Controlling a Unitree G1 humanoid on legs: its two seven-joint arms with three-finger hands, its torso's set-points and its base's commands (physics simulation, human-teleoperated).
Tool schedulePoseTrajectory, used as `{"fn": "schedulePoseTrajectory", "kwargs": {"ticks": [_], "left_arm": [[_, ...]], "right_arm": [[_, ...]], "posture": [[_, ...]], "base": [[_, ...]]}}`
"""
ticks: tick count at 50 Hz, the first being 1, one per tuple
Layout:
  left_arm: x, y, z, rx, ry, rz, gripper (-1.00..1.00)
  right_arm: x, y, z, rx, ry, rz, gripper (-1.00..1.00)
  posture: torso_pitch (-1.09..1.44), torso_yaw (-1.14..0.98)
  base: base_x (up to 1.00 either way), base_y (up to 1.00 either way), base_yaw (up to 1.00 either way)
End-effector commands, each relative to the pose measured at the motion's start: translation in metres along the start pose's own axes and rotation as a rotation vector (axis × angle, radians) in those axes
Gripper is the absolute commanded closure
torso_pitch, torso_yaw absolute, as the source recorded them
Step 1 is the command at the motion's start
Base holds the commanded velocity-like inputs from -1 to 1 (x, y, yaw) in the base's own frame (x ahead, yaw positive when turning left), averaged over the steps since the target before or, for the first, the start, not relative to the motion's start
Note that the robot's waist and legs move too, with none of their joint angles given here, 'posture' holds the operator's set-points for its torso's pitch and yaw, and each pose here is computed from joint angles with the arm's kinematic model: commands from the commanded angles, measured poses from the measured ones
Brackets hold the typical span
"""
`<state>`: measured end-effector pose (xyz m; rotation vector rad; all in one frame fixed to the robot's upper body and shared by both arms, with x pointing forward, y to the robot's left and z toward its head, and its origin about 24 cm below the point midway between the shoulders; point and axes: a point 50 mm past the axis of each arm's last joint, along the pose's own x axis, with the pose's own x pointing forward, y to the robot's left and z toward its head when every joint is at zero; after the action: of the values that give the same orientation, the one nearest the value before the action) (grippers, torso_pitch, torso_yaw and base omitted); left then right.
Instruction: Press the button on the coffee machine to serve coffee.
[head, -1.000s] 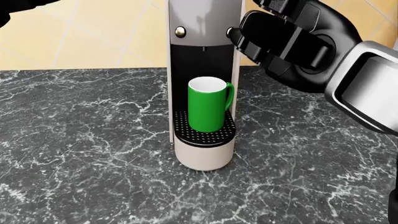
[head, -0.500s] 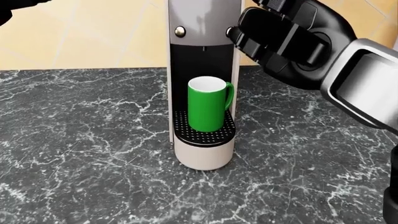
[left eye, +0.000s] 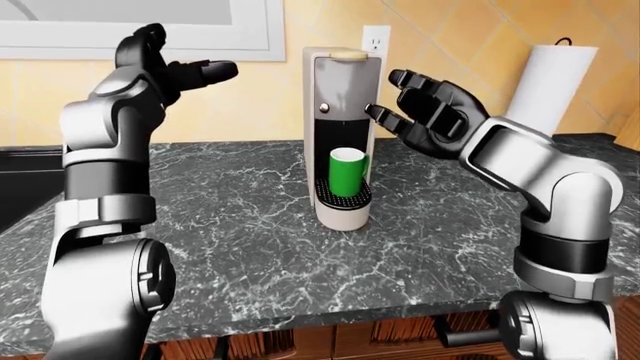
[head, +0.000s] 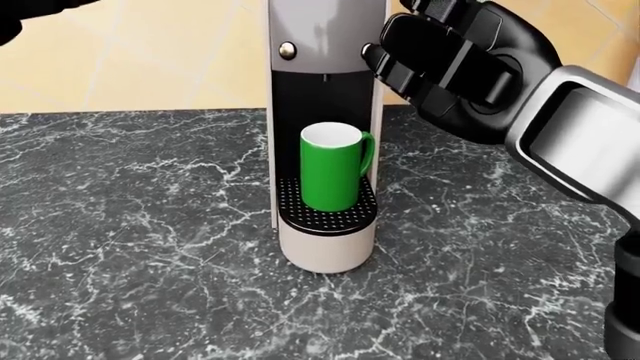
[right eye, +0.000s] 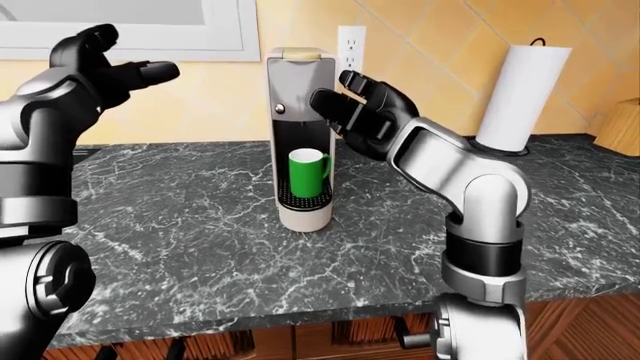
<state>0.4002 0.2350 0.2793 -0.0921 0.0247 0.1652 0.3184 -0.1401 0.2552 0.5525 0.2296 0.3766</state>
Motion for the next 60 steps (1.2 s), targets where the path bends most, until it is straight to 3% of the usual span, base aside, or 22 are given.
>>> {"fn": "schedulePoseTrajectory", "kwargs": {"ticks": [1,60], "left_arm": [[-0.005,-0.004,0.026,-0.007,-0.103,-0.017,-1.00],[-0.002,-0.004,0.017,-0.011,-0.097,-0.021,-1.00]], "right_arm": [[-0.004,0.010,0.015,-0.006,-0.068,0.037,-1.00],[0.033,-0.003,0.013,0.041,-0.081,0.027,-1.00]], "posture": [[-0.41,0.00],[-0.41,0.00]], "base": [[0.00,0.00,0.00],[0.00,0.00,0.00]]}}
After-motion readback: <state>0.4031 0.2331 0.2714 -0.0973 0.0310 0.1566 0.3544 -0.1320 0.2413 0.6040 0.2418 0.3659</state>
